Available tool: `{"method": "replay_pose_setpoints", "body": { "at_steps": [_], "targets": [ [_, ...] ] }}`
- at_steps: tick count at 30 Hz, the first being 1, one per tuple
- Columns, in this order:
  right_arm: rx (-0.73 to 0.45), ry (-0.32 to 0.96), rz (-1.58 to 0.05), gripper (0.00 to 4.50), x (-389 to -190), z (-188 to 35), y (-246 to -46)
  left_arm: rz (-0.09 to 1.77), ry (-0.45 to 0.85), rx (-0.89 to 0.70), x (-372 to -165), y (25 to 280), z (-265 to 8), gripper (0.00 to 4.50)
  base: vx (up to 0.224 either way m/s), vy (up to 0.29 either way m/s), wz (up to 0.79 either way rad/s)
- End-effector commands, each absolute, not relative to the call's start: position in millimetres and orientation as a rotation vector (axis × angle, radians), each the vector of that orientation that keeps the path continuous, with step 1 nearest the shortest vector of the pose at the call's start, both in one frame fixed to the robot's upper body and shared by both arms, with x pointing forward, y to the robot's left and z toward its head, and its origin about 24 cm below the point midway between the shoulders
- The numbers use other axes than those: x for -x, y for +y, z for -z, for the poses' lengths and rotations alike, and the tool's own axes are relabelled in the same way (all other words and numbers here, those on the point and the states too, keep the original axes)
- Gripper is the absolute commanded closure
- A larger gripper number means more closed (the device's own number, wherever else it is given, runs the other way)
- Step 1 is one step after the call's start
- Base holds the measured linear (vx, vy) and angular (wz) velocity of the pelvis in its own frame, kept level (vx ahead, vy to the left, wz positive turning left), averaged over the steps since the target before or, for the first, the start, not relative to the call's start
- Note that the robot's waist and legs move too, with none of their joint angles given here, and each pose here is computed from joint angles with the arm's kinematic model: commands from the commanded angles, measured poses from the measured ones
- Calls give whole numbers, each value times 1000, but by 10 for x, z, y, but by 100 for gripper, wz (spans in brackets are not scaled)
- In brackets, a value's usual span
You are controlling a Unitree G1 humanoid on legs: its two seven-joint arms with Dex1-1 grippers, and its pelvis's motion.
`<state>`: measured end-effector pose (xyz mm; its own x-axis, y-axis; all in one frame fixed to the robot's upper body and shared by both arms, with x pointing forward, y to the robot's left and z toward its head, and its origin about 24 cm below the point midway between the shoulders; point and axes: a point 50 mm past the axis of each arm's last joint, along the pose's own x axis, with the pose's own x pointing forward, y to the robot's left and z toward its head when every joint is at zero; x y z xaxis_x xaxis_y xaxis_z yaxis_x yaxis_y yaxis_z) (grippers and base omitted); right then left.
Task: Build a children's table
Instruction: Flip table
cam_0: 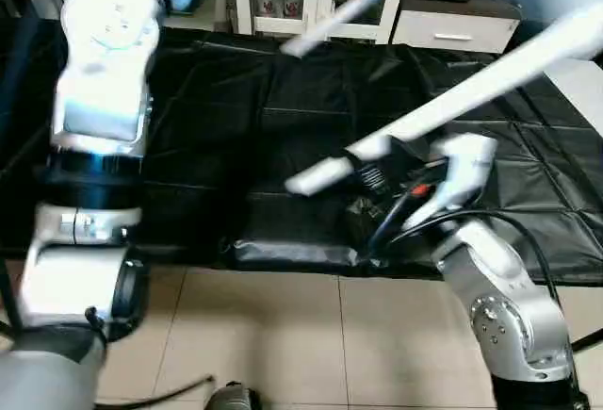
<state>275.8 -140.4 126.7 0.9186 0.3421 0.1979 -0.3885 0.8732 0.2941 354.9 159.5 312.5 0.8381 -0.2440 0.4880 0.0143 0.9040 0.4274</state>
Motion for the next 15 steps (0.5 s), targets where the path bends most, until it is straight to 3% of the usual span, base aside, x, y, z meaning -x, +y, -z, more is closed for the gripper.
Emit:
{"method": "replay_pose_setpoints", "body": {
  "at_steps": [1,8,15],
  "targets": [
    [-348,-170,-276,0,-2756,-1260,-1563,101,-644,-307,-3437,1671,-3292,231,0,0,0],
    [-366,-221,-162,0,-2752,-1306,-1654,72,-600,-268,-3387,1717,-3193,232,0,0,0],
    [-412,-172,-159,0,-2753,-1214,-1592,66,-584,-263,-3356,1733,-3167,232,0,0,0]
  ]
}}
